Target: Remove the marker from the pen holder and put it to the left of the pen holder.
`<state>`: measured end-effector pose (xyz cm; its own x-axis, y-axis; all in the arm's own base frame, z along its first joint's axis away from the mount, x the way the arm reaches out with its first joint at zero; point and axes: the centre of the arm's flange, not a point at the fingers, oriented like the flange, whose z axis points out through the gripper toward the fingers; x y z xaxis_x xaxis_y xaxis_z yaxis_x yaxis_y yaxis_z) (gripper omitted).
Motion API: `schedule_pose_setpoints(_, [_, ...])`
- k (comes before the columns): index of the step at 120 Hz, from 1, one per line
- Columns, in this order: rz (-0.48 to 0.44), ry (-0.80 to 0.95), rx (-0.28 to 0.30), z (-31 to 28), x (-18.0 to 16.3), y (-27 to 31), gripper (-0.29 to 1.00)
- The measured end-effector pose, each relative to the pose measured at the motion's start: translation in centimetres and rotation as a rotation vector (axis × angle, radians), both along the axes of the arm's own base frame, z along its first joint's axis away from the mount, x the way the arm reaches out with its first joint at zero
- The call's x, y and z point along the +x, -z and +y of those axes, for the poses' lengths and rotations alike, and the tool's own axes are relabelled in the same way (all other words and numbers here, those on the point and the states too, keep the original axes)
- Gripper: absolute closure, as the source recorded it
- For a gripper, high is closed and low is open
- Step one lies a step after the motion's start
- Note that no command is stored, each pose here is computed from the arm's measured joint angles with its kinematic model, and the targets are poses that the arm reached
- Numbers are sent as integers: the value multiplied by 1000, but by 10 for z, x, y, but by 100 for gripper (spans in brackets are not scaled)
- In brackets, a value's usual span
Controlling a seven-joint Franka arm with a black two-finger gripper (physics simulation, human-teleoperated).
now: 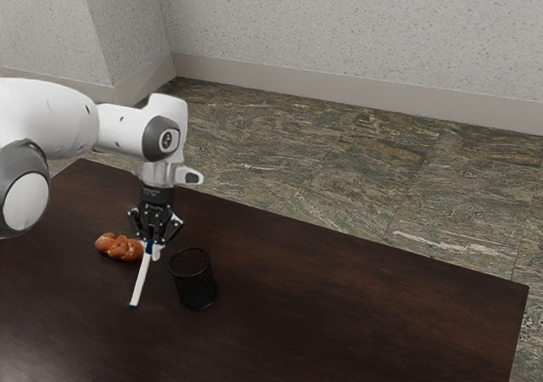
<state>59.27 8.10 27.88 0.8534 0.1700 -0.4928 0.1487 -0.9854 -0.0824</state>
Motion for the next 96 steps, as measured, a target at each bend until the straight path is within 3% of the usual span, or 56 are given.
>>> schedule_pose_setpoints(26, [-46,21,-7,-4,14,12,70])
schedule_pose_setpoints(42, [-65,34,-19,-8,19,12,56])
schedule_pose_setpoints(72, [-79,38,-48,-13,29,38,72])
schedule_pose_setpoints(88, [-107,61,-68,-21,35,29,44])
schedule_pose_setpoints(96, [-162,63,-92,-19,39,-2,33])
